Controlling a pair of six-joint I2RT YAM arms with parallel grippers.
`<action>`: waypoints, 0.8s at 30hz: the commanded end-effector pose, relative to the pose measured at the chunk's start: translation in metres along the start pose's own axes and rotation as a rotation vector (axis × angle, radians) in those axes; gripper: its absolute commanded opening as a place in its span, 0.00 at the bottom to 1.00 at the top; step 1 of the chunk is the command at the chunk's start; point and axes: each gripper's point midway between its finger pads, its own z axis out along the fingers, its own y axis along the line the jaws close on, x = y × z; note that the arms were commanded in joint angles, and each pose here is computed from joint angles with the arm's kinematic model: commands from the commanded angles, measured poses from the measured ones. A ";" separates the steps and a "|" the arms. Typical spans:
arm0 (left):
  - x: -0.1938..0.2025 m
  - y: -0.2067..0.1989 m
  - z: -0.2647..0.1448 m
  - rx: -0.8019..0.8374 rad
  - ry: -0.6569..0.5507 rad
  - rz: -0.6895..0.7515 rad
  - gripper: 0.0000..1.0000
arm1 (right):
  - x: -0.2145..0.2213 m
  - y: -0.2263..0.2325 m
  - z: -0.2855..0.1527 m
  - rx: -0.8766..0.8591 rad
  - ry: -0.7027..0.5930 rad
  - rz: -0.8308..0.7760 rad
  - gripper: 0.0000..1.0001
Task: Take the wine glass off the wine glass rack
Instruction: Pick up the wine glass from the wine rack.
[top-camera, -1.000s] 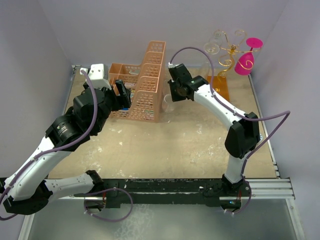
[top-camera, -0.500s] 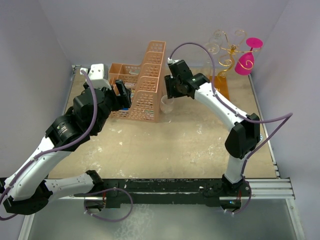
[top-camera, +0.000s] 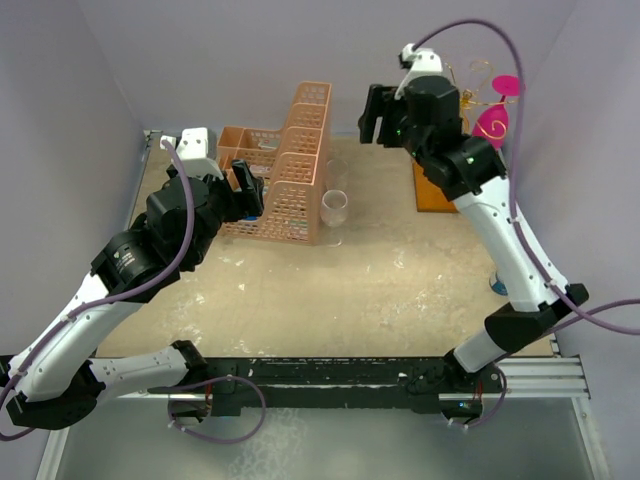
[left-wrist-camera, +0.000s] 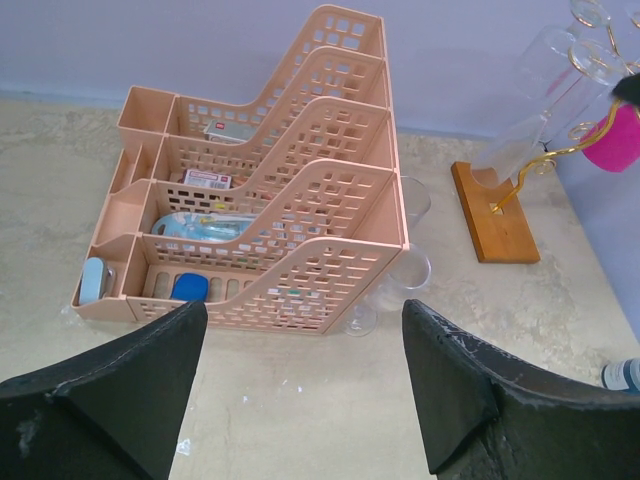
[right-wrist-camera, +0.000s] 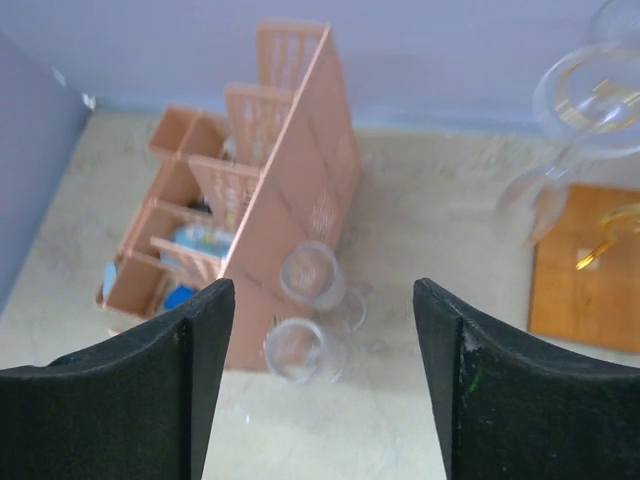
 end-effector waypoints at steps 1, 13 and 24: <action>-0.018 -0.002 -0.003 0.006 -0.052 -0.065 0.76 | -0.065 -0.028 -0.017 0.089 -0.196 0.045 0.77; -0.011 -0.005 -0.005 0.041 -0.043 -0.072 0.99 | -0.132 -0.118 0.009 0.172 -0.336 0.030 1.00; -0.005 -0.016 0.002 0.077 -0.025 -0.061 0.99 | -0.117 -0.144 0.039 0.015 -0.292 0.154 0.83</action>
